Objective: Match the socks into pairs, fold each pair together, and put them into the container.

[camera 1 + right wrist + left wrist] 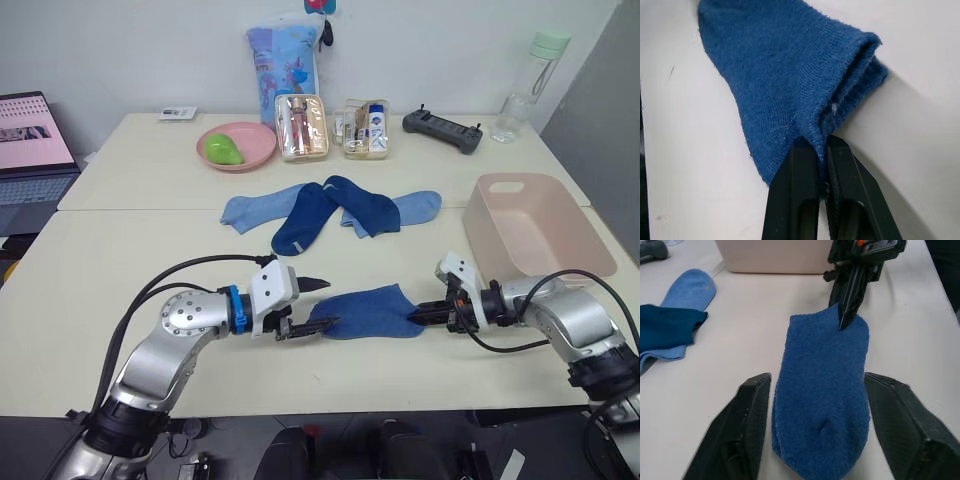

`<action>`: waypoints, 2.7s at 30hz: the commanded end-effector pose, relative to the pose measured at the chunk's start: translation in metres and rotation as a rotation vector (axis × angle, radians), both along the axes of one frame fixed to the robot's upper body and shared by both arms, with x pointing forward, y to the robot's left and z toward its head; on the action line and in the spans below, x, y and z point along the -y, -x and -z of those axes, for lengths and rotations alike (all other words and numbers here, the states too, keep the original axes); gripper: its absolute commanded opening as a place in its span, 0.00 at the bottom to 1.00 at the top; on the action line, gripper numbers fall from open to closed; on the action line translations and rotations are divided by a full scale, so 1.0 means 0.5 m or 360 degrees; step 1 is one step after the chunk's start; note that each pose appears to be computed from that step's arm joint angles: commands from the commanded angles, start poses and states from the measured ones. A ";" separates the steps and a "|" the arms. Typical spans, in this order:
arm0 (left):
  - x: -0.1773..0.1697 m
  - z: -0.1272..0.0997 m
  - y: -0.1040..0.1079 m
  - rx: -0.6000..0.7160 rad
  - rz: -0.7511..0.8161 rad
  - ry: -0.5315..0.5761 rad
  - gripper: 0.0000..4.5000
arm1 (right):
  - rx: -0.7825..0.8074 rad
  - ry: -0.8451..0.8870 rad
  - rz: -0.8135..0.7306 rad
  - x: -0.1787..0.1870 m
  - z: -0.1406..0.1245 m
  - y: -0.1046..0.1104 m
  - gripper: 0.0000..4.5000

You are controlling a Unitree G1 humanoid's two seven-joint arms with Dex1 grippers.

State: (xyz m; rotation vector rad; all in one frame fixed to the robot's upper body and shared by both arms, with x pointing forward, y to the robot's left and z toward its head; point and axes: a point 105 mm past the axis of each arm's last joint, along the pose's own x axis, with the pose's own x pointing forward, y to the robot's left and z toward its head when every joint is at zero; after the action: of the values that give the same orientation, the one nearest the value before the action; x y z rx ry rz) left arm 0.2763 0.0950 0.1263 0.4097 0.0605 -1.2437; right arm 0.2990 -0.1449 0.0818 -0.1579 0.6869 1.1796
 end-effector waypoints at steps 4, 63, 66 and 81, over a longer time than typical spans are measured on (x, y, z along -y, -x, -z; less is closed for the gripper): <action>0.050 0.010 -0.022 -0.0010 0.0107 -0.0043 0.15 | 0.0081 -0.0005 -0.0113 -0.003 -0.021 -0.018 0.00; 0.023 -0.061 -0.049 -0.0097 -0.0032 0.0002 0.00 | -0.0069 -0.0547 -0.0312 -0.196 -0.109 0.054 0.72; 0.029 -0.027 -0.046 -0.0118 -0.0014 -0.0055 0.00 | -0.0061 -0.0504 -0.0274 -0.167 -0.108 0.053 0.72; -0.035 0.104 -0.026 -0.0188 -0.0117 -0.0392 0.00 | -0.0121 -0.0233 0.0152 -0.161 -0.025 -0.013 0.72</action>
State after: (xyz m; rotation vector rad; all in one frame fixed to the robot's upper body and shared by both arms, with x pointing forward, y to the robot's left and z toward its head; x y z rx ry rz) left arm 0.2906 0.1081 0.0855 0.5389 0.2853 -1.2097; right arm 0.3040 -0.0690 0.0876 0.0419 0.6721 1.1412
